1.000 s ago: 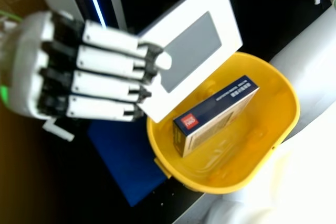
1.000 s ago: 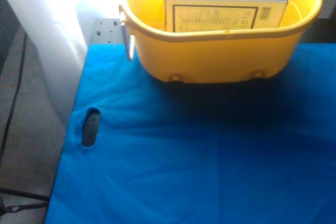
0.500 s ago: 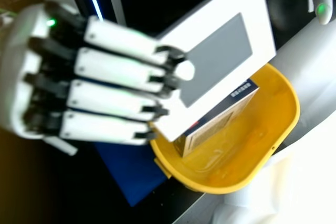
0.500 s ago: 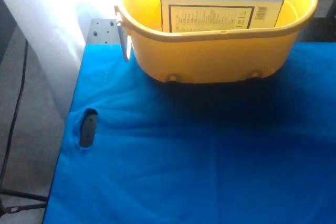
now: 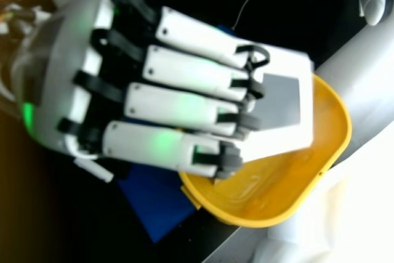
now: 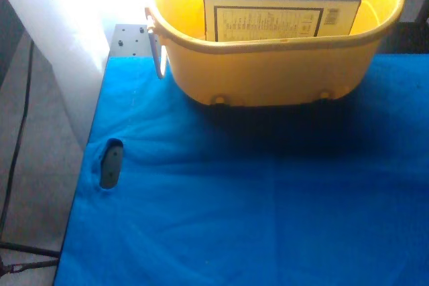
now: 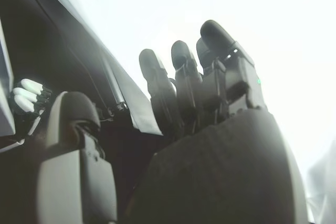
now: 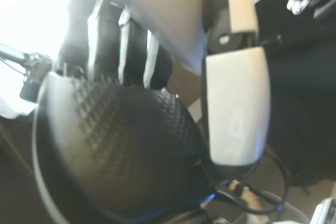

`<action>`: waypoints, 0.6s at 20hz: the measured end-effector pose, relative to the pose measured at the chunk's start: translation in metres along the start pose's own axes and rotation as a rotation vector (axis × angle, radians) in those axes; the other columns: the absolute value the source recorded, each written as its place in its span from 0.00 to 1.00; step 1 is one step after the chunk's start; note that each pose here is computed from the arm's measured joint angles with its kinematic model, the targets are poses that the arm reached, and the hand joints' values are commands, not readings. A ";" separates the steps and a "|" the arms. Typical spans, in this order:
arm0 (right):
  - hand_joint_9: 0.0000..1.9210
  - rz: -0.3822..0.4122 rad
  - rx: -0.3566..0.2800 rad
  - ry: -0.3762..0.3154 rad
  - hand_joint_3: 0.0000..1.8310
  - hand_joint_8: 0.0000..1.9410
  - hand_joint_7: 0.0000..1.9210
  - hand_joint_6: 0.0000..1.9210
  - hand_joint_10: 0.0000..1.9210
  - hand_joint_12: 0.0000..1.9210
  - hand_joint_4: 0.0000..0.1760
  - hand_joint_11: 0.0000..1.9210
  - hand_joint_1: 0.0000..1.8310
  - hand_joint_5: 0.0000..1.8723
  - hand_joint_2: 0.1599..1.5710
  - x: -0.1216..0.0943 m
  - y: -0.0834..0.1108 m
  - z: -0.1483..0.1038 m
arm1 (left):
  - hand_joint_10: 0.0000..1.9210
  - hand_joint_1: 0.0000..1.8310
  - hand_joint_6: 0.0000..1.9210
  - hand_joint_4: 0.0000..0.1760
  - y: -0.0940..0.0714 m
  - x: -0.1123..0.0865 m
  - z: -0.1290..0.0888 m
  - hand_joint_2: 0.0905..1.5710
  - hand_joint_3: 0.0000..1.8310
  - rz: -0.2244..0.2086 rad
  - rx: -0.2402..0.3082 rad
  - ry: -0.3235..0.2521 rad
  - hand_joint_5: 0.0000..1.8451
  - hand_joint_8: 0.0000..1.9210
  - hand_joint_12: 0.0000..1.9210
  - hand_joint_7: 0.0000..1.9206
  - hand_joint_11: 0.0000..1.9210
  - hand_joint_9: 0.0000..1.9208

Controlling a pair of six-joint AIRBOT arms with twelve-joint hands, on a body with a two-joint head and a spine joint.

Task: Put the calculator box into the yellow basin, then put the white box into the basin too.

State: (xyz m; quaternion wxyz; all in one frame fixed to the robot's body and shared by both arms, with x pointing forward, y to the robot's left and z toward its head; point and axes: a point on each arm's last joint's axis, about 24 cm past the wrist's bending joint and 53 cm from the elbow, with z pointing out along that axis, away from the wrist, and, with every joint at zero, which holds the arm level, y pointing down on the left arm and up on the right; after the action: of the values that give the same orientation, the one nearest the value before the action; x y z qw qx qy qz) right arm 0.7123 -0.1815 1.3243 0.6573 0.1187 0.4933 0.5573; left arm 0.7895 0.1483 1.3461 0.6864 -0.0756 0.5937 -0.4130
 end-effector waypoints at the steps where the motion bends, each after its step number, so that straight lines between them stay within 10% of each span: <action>1: 0.00 0.003 -0.001 0.002 0.00 0.00 0.00 0.00 0.00 0.00 0.69 0.00 0.44 0.00 0.43 0.002 0.000 0.000 | 0.12 0.39 0.00 0.00 -0.002 0.001 0.000 0.69 0.00 0.000 0.004 0.002 0.36 0.00 0.51 0.26 0.00 0.12; 3: 0.00 0.003 -0.004 -0.001 0.00 0.00 0.00 0.00 0.00 0.00 0.41 0.00 0.43 0.00 0.46 0.001 0.001 0.001 | 0.12 0.38 0.00 0.00 -0.001 0.000 -0.001 0.70 0.00 0.000 0.004 0.001 0.37 0.00 0.57 0.26 0.00 0.12; 7: 0.00 0.001 -0.004 -0.005 0.00 0.00 0.00 0.00 0.00 0.00 0.32 0.00 0.43 0.00 0.47 -0.002 0.002 0.001 | 0.11 0.38 0.00 0.00 -0.003 -0.005 -0.002 0.70 0.00 0.001 0.011 -0.012 0.37 0.00 0.53 0.24 0.00 0.10; 10: 0.00 0.006 -0.010 -0.009 0.01 0.00 0.00 0.00 0.00 0.00 0.48 0.00 0.41 0.00 0.50 -0.002 0.003 0.001 | 0.12 0.39 0.01 0.00 -0.003 -0.006 -0.005 0.75 0.00 -0.001 0.010 -0.014 0.39 0.00 0.48 0.21 0.00 0.07; 11: 0.00 0.022 -0.019 -0.016 0.00 0.00 0.00 0.00 0.00 0.00 0.34 0.00 0.40 0.00 0.48 -0.004 0.006 0.001 | 0.34 0.39 0.00 0.00 -0.001 -0.010 -0.007 0.74 0.00 0.001 0.007 -0.017 0.38 0.03 0.74 0.26 0.00 0.08; 12: 0.00 0.041 -0.033 -0.028 0.00 0.00 0.00 0.01 0.00 0.00 0.47 0.00 0.43 0.01 0.45 -0.009 0.009 0.000 | 0.60 0.43 0.01 0.00 0.001 -0.013 -0.008 0.74 0.00 -0.001 0.004 -0.023 0.39 0.27 0.93 0.23 0.00 0.06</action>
State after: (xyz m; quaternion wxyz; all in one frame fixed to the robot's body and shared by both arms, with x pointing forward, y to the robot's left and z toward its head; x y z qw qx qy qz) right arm 0.7082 -0.1857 1.3351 0.6544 0.1260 0.4721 0.5770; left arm 0.7833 0.1607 1.3525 0.6932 -0.0790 0.5849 -0.4136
